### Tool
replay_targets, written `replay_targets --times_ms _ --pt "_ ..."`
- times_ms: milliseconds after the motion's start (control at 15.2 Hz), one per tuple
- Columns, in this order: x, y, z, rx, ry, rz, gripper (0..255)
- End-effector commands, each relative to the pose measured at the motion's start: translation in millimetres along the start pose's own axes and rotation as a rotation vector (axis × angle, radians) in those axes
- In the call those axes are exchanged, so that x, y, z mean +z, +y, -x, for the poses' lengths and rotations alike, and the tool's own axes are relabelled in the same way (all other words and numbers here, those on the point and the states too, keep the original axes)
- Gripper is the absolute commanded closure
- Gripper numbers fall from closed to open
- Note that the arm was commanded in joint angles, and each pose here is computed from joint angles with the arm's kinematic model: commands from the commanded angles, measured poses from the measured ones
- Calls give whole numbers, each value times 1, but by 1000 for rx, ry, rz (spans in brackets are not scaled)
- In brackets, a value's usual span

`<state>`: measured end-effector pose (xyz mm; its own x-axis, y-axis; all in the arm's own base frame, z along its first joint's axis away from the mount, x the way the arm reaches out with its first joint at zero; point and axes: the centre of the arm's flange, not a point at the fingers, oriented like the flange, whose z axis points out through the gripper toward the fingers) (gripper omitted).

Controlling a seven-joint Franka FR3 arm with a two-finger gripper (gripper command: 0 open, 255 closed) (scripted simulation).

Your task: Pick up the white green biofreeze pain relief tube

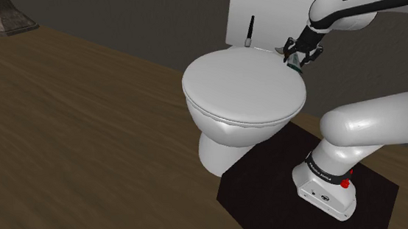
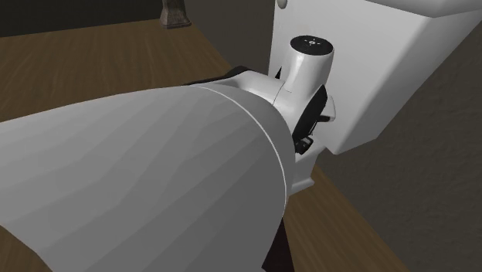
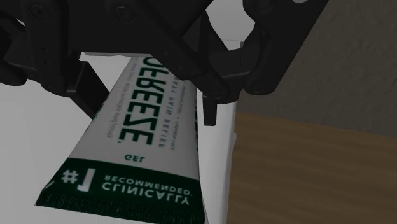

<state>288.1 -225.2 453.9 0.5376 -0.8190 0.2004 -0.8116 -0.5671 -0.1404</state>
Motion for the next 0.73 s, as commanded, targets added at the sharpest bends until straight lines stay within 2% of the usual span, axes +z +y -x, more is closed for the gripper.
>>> replay_targets --times_ms 0,660 --pt "0 0 0 0 0 0 255" --pt "-51 -8 -10 0 0 0 255"
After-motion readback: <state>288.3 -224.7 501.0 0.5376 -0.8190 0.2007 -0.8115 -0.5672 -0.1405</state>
